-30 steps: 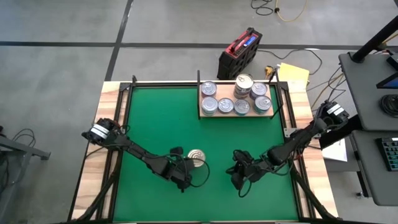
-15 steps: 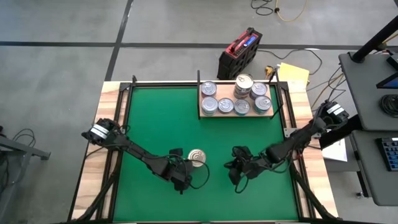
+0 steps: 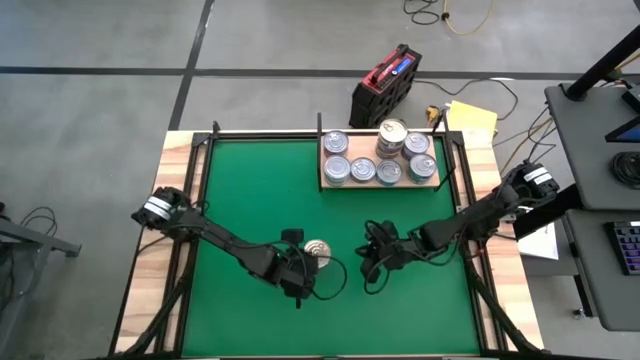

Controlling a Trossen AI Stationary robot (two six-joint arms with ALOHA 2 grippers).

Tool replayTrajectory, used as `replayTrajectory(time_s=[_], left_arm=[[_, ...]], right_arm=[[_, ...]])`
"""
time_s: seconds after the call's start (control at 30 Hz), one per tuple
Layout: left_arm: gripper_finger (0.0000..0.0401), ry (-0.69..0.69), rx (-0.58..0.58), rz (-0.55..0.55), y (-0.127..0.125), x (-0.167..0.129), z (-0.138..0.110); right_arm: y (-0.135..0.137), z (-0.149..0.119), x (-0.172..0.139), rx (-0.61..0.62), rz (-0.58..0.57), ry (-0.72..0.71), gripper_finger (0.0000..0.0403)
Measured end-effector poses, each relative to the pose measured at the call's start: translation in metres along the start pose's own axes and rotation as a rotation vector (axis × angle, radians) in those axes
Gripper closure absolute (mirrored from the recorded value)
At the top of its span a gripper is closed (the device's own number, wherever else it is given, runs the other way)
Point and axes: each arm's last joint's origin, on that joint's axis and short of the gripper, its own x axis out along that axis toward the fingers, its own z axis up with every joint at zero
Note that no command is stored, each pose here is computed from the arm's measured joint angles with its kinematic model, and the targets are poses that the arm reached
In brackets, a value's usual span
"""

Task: Stack canned seafood by type on shelf
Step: Stack the blue/pink tuna can on top of the blue/pink tuna can on the shelf

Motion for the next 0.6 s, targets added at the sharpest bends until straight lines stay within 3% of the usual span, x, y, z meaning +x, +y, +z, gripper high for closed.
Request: replayTrajectory(time_s=[0.2, 0.6], left_arm=[[0.0401, 0.044, -0.019, 0.029, 0.001, 0.011, -0.018], [0.0401, 0.037, -0.056, 0.044, 0.001, 0.013, -0.020]], right_arm=[[0.000, 0.000, 0.000, -0.016, 0.002, 0.000, 0.0348], [0.002, 0.004, 0.012, 0.061, 0.039, -0.040, 0.0223]])
